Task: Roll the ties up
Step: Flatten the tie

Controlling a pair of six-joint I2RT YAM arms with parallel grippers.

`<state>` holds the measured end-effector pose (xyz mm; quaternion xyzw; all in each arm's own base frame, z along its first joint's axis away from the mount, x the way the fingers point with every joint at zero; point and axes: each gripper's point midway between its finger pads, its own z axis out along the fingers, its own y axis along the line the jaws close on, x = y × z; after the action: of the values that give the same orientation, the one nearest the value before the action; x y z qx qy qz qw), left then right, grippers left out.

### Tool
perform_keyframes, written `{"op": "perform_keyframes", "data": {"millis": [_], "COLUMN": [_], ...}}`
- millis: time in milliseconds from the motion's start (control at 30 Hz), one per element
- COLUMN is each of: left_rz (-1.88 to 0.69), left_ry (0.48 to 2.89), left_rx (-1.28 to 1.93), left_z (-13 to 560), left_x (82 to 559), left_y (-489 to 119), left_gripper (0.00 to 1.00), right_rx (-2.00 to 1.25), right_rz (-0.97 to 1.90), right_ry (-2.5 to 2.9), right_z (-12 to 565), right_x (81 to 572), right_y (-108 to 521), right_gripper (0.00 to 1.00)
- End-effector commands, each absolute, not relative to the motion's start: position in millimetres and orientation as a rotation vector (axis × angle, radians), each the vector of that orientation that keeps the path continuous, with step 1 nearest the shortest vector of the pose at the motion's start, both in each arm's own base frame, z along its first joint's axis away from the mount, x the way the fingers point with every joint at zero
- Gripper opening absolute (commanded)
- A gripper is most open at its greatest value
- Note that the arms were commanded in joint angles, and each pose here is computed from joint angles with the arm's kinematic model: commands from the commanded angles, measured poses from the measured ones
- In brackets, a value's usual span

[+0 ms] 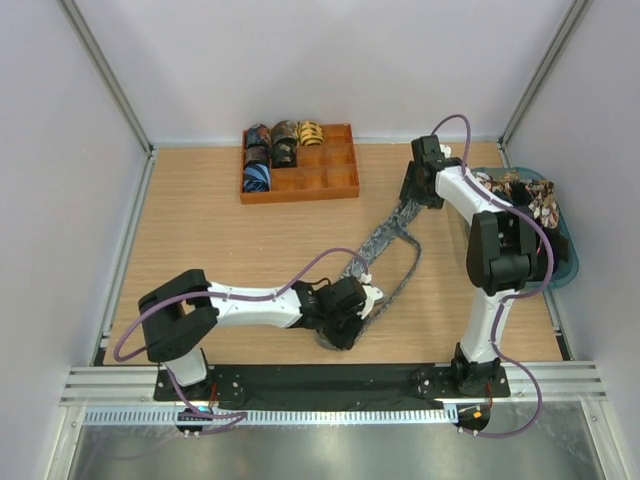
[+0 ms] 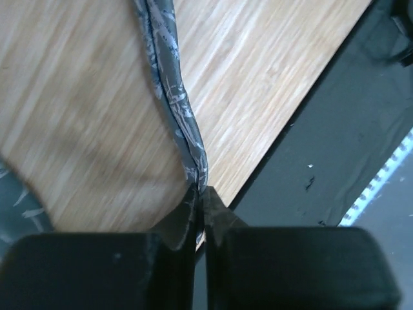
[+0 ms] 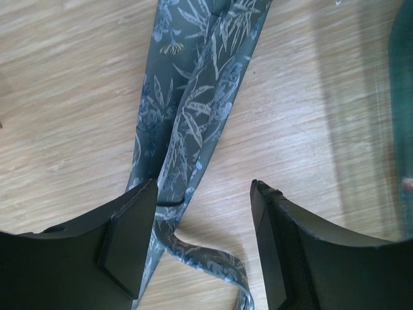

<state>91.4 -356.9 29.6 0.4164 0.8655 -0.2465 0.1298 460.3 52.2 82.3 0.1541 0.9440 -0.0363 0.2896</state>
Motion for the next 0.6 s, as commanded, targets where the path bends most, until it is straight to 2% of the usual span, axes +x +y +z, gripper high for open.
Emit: {"op": "perform_keyframes", "data": {"millis": [0, 67, 267, 333, 567], "left_rz": [-0.910, -0.990, -1.168, -1.269, -1.445], "left_ry": [2.533, 2.511, 2.480, 2.394, 2.366], "left_rx": [1.146, 1.059, 0.800, 0.744, 0.574], "left_z": [37, 47, 72, 93, 103], "left_x": [77, 82, 94, 102, 102], "left_y": [-363, -359, -340, -341, -324], "left_gripper": [0.03, 0.00, 0.00, 0.00, 0.00], "right_rx": [0.459, 0.482, 0.564, 0.586, 0.626], "right_rz": [-0.073, -0.069, -0.067, -0.099, -0.115], "right_ry": [2.451, 2.430, 2.399, 2.382, 2.364], "right_z": [96, 99, 94, 95, 77], "right_x": [484, 492, 512, 520, 544], "right_y": [49, 45, 34, 27, 23], "right_gripper": [0.66, 0.65, 0.63, 0.63, 0.63]}}
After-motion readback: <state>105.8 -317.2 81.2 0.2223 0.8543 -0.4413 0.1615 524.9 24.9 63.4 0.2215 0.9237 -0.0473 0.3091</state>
